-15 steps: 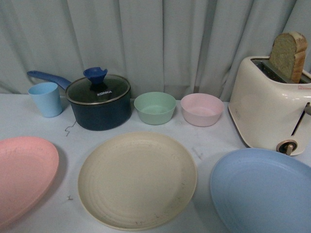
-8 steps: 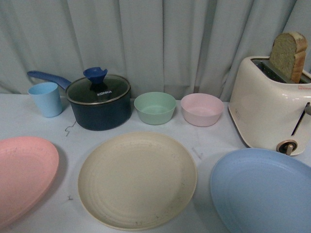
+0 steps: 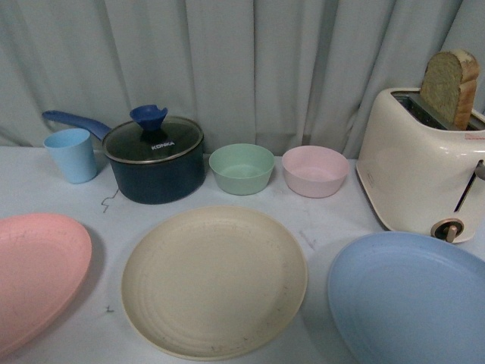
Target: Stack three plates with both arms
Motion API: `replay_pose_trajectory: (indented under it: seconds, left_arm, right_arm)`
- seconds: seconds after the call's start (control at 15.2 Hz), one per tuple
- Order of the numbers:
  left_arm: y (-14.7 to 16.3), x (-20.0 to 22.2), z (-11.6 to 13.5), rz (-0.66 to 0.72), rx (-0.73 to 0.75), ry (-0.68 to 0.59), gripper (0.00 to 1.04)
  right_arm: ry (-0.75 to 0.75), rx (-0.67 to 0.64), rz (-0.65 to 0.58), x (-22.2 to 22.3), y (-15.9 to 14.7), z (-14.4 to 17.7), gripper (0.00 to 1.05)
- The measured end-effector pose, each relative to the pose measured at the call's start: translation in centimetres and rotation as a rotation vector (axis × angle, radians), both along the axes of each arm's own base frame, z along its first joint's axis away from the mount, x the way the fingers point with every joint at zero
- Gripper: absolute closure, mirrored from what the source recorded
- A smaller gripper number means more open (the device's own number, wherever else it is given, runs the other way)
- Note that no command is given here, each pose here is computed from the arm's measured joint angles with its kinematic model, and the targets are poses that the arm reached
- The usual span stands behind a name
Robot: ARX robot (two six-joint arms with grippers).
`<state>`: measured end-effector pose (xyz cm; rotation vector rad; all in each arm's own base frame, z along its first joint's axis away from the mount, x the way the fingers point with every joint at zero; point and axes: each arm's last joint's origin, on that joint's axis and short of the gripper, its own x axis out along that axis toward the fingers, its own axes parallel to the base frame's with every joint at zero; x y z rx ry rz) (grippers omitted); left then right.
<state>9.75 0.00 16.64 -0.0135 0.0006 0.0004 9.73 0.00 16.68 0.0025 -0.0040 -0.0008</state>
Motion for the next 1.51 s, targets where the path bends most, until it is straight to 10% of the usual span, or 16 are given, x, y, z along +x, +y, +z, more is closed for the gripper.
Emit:
replay_pose_trajectory:
  seconds: [1.51]
  left_arm:
    - [0.0, 0.0, 0.0, 0.0, 0.0, 0.0, 0.07]
  right_arm:
    - [0.0, 0.0, 0.0, 0.0, 0.0, 0.0, 0.06]
